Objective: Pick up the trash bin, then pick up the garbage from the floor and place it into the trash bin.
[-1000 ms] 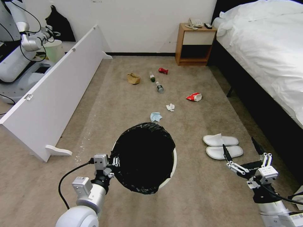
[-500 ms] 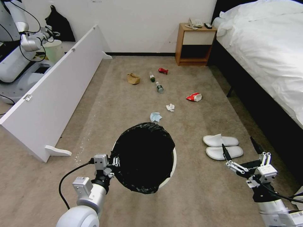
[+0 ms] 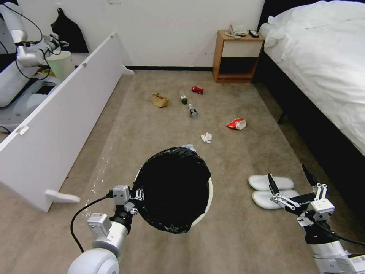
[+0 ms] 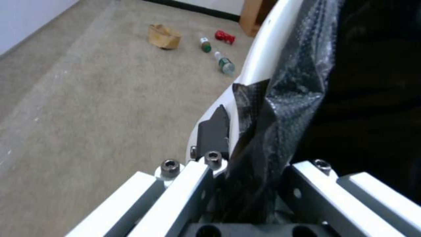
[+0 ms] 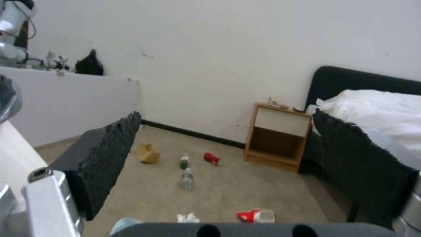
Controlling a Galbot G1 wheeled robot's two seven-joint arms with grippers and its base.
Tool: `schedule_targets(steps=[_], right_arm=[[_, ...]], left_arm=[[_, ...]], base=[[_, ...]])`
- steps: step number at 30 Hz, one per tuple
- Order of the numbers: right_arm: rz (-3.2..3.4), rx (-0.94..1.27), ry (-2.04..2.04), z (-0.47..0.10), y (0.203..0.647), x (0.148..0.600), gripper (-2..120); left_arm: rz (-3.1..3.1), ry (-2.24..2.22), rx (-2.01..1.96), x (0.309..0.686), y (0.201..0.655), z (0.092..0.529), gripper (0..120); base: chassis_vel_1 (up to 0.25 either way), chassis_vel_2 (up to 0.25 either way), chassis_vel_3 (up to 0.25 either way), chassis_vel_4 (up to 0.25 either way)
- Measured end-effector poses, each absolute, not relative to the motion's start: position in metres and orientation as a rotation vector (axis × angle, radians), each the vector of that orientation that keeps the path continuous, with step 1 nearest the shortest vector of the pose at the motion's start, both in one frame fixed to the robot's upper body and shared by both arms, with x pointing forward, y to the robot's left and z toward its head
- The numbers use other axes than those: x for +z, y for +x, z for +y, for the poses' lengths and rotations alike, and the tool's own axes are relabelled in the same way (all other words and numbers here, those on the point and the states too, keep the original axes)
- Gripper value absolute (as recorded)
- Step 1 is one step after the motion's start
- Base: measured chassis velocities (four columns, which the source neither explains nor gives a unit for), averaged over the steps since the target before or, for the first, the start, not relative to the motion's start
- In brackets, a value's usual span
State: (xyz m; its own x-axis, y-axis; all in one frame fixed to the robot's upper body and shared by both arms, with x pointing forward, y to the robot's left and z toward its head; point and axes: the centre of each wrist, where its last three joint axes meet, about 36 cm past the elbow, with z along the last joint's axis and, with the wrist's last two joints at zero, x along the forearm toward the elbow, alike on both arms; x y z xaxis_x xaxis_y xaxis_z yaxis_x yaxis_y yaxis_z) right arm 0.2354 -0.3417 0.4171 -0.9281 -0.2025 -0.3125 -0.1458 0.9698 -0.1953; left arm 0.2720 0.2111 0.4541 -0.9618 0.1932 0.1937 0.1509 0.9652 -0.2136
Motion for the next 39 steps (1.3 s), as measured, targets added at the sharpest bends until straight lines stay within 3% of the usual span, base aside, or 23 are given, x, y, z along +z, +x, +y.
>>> schedule_targets(steps=[10,39], right_arm=[[2.757,-0.237,-0.256,-0.342,0.2354,0.4148,100],[2.768,-0.209,-0.278,-0.3508,0.2412,0.4155,100]], left_arm=[[-2.902,-0.255,0.291,0.4541,0.272,0.2114,2],[-2.899,-0.26,0.283,0.4526,0.2696,0.2104,2]], base=[[-0.185,0.172,0.175,-0.173],[-0.002,0.001,0.002,-0.002]])
